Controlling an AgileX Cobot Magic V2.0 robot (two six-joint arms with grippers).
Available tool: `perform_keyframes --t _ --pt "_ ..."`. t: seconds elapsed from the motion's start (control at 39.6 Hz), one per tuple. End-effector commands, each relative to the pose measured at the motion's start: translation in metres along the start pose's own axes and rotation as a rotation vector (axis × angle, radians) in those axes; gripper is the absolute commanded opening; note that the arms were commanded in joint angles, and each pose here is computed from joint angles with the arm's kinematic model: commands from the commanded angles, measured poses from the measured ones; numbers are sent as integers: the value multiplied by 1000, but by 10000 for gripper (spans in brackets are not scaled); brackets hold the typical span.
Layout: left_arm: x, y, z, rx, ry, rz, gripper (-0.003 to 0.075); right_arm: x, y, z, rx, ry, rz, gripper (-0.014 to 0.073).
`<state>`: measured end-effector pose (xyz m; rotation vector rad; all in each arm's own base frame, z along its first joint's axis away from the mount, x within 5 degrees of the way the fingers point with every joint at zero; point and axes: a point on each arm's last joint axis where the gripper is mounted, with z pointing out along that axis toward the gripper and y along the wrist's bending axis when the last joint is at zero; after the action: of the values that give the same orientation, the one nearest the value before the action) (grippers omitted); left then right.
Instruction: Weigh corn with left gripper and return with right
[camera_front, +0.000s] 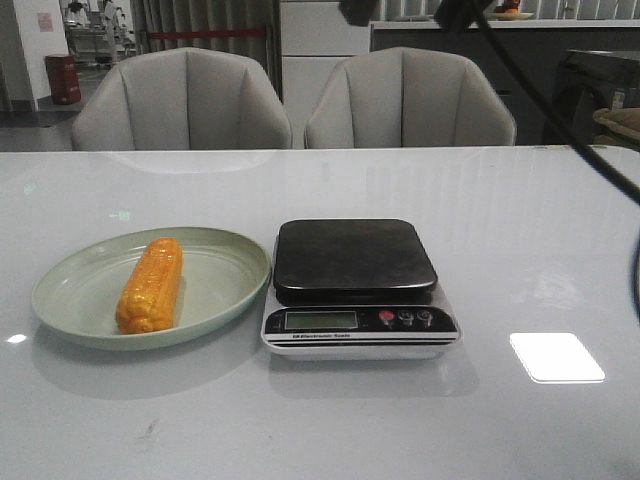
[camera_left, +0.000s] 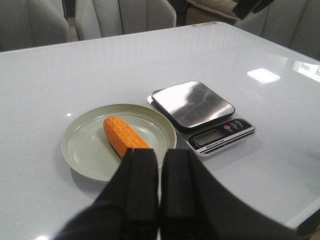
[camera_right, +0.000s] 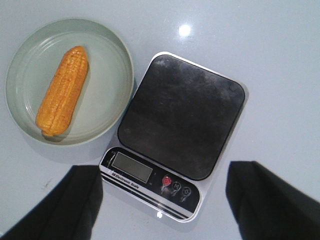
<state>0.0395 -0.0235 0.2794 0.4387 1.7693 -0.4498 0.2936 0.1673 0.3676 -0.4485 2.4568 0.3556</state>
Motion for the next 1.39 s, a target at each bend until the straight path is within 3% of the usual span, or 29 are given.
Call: perform_keyframes --t 0.0,0.33,0.71,0.88,1.19,1.29,1.36 --pt "-14 -1 -2 10 -90 -2 113 11 -2 -42 -19 -197 -14 608" --pt "-14 -1 -2 10 -90 -2 113 105 -16 -87 -35 -454 -23 608" --pt "-14 -1 -2 10 -90 -2 113 202 -32 -95 -45 -661 -49 608" --pt "-14 -1 -2 10 -90 -2 113 236 -37 -114 -58 -800 -64 608" --pt "-14 -1 -2 10 -90 -2 113 265 -43 -105 -43 -848 -93 604" --pt "-14 -1 -2 10 -90 -2 113 264 -43 -106 -44 -855 -93 526" --pt "-14 -1 -2 10 -90 -2 113 264 -43 -106 -43 -854 -94 357"
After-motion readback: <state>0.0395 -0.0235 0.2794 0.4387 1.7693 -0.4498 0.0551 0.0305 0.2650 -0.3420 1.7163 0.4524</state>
